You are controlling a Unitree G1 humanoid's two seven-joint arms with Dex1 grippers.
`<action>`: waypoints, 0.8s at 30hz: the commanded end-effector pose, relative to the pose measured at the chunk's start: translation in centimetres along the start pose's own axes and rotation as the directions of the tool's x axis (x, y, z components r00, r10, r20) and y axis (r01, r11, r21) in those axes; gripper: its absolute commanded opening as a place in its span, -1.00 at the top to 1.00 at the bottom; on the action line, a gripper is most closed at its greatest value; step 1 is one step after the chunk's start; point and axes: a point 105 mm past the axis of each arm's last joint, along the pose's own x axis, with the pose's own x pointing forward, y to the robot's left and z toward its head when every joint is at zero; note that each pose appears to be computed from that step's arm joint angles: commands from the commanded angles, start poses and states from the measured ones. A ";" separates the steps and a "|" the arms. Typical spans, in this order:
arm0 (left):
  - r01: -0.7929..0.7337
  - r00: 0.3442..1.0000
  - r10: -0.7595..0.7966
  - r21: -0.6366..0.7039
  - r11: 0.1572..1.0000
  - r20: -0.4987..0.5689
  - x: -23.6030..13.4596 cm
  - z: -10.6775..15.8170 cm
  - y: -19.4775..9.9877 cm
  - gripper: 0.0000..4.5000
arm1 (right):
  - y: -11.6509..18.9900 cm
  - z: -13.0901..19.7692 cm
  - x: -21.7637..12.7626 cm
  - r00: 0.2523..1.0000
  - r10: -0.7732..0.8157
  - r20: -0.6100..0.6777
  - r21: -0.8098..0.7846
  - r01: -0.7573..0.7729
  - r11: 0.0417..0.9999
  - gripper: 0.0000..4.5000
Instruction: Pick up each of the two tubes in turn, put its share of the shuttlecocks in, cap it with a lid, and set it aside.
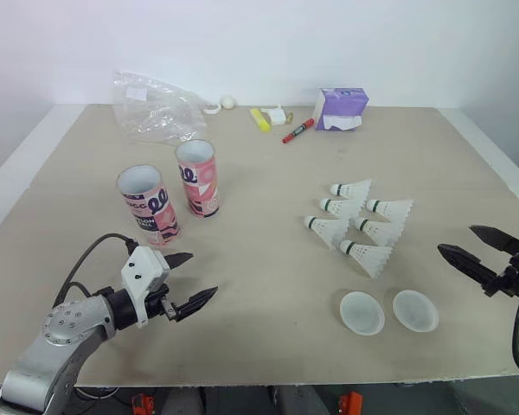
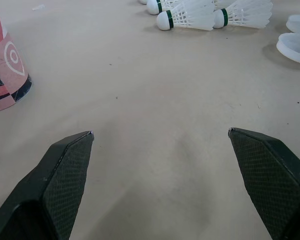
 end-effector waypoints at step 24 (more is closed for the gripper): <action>-0.220 0.966 0.221 -0.023 0.975 0.133 -0.7 1.4 1.9 -1.00 | 5.9 5.4 5.9 0.954 0.272 0.128 -0.132 -0.255 0.958 -0.99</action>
